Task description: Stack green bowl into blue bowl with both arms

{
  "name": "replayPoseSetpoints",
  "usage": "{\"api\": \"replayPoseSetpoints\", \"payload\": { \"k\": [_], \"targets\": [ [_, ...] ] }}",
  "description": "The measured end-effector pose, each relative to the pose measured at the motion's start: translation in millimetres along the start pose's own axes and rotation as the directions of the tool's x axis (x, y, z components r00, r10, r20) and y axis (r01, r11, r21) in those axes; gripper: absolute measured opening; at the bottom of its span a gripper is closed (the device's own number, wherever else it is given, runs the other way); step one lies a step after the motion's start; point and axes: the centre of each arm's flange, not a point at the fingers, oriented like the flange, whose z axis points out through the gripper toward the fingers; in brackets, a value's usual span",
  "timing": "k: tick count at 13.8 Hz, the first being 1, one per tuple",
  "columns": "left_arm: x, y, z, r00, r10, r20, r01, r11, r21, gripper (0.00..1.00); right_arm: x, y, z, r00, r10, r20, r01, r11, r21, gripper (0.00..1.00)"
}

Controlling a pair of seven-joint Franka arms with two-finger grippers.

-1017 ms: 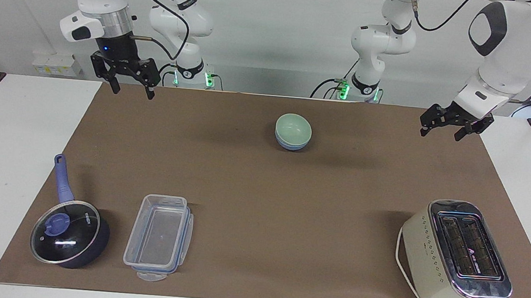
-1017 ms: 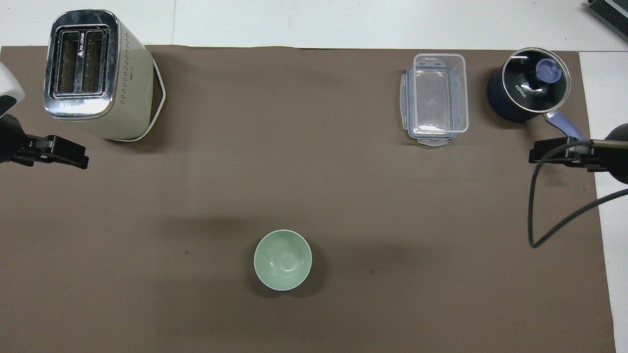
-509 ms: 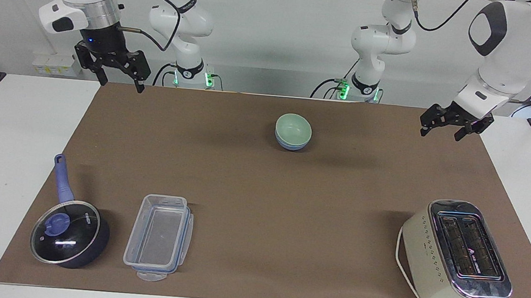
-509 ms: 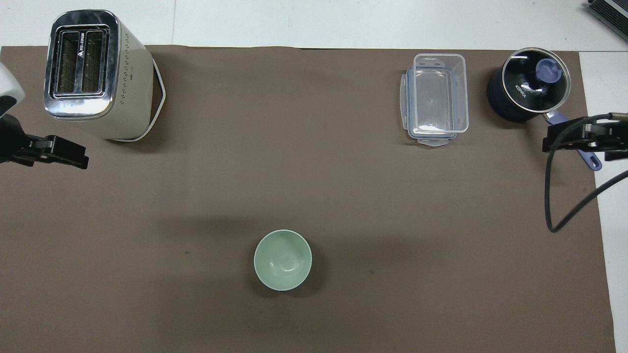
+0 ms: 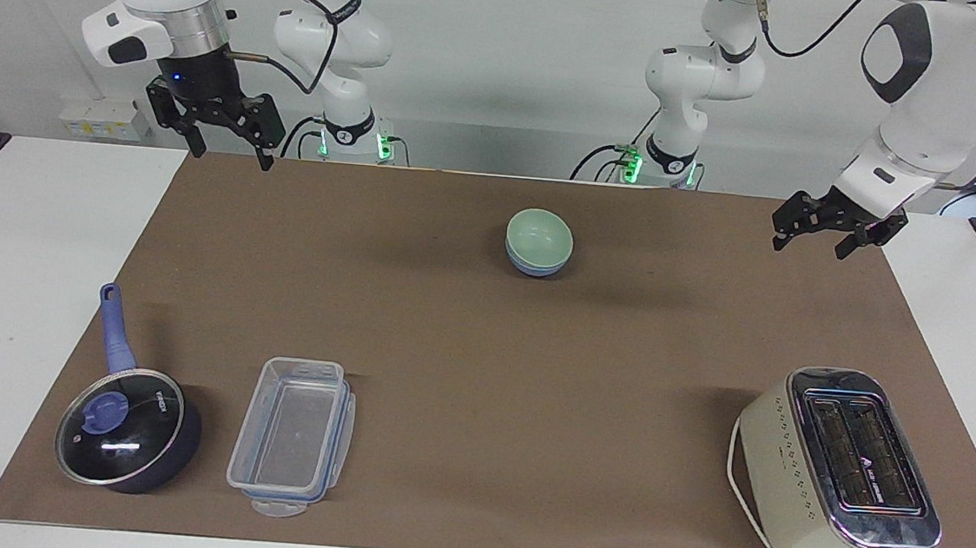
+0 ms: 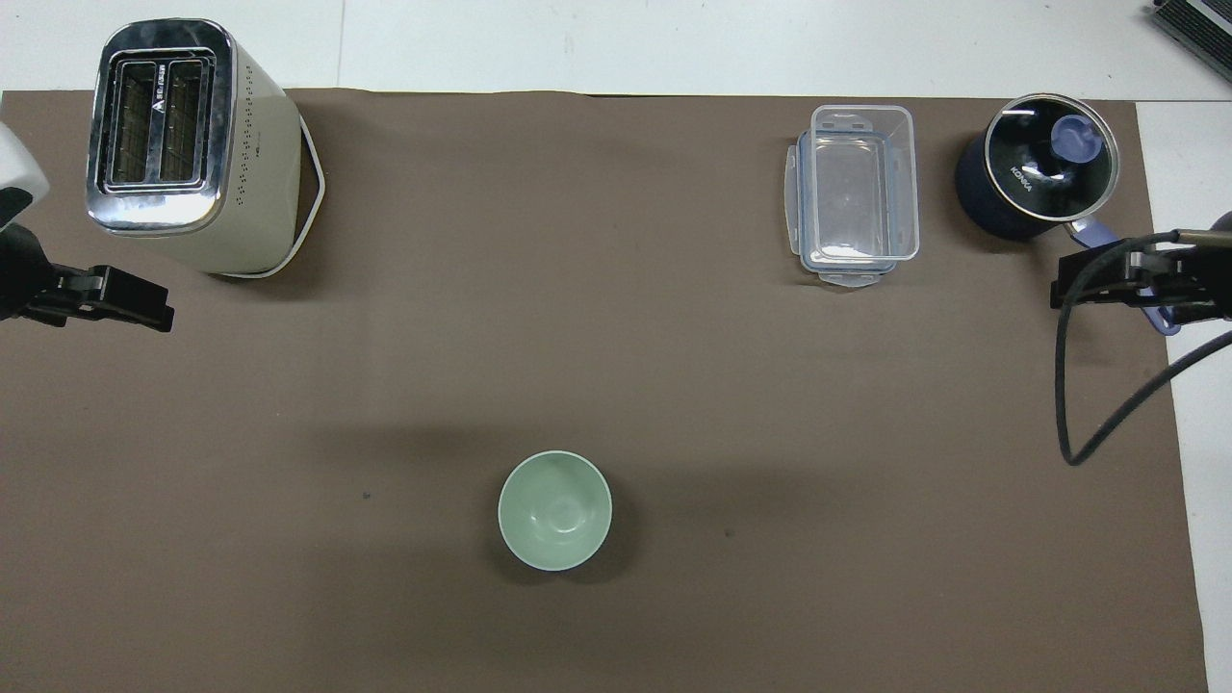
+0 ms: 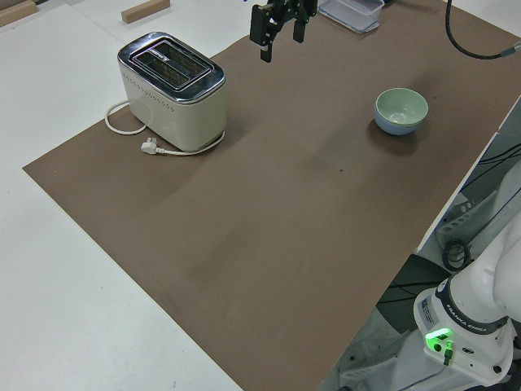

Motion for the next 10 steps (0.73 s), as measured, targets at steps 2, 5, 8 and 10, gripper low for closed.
{"api": "replayPoseSetpoints", "payload": {
  "k": [2,5,8,10],
  "targets": [
    [0.0,0.0,0.0,1.000,0.000,0.000,0.000,1.000,0.000,1.00,-1.4,0.0,1.6,1.000,0.000,0.007,0.000,1.000,-0.002,1.00],
    [0.0,0.0,0.0,1.000,0.000,0.000,0.000,1.000,0.000,1.00,-1.9,-0.1,1.8,1.000,-0.001,0.008,0.001,1.000,-0.002,1.00],
    [0.0,0.0,0.0,1.000,0.000,0.000,0.000,1.000,0.000,1.00,-1.9,0.0,2.4,1.000,-0.001,0.009,0.001,1.000,-0.002,1.00],
    [0.0,0.0,0.0,1.000,0.000,0.000,0.000,1.000,0.000,1.00,-1.9,-0.1,2.5,1.000,-0.001,0.009,0.001,1.000,-0.002,1.00]
  ]
}}
